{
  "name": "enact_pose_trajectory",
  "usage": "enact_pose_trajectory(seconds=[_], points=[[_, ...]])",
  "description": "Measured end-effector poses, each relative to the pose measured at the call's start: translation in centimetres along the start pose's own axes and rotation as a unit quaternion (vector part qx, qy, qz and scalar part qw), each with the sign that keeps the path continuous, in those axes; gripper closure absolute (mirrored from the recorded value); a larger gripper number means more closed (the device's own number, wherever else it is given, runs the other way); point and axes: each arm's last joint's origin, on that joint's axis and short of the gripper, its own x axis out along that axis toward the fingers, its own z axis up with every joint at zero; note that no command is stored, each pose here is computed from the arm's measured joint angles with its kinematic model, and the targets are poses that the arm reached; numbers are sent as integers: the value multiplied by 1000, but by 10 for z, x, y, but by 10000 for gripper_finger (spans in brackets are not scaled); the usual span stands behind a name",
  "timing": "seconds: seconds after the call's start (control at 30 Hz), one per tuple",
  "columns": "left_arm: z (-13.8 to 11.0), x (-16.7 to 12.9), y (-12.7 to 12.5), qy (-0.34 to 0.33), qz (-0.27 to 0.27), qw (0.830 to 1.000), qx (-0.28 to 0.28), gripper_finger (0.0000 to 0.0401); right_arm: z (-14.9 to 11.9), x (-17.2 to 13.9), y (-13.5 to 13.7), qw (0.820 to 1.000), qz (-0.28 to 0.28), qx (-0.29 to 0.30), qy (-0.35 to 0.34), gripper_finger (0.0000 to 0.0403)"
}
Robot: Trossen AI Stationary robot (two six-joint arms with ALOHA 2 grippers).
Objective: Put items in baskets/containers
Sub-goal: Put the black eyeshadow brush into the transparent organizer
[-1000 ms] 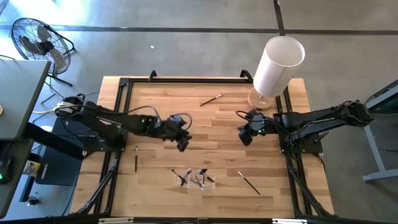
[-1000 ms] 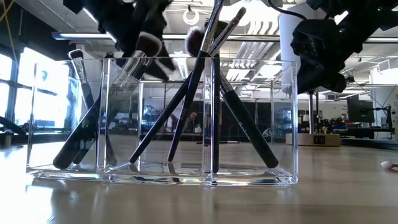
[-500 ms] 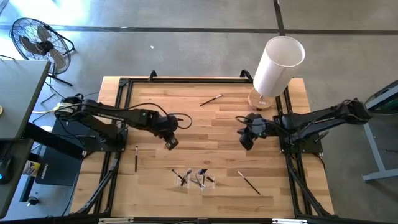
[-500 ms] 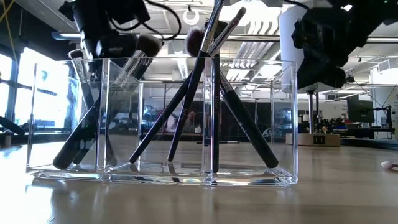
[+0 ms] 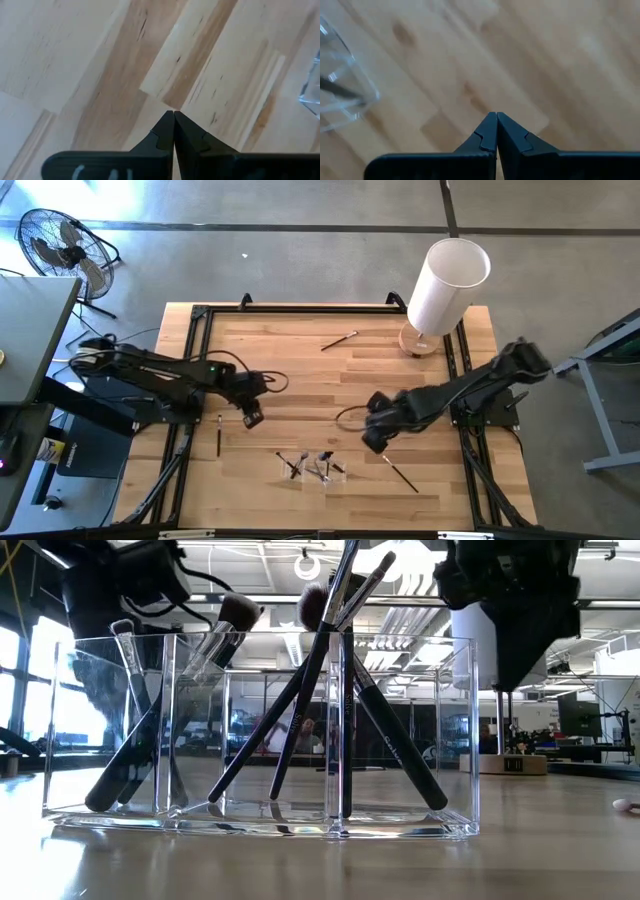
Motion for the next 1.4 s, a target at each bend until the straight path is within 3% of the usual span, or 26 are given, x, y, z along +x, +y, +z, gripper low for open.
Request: enact_pose_trajectory(seconds=[0.17, 0.47, 0.67, 0.9, 1.17, 1.4], points=[[-6, -12, 2, -26, -17, 1000, 3, 401, -1, 7, 33, 996, -31, 13, 82, 401], [-7, -17, 1, -23, -47, 998, 24, 401, -27, 30, 58, 993, -50, 21, 107, 370], [-8, -17, 0, -19, -56, 998, 33, 401, -42, 46, 50, 990, -78, 6, 117, 339], [-8, -17, 0, -14, -63, 997, 36, 401, -53, 72, 41, 990, -43, 8, 133, 332], [-8, -17, 0, -13, -66, 997, 36, 401, -57, 81, 35, 991, -31, 8, 130, 333], [-8, -17, 0, -16, -63, 997, 36, 401, -60, 86, 31, 991, -29, 14, 127, 394]])
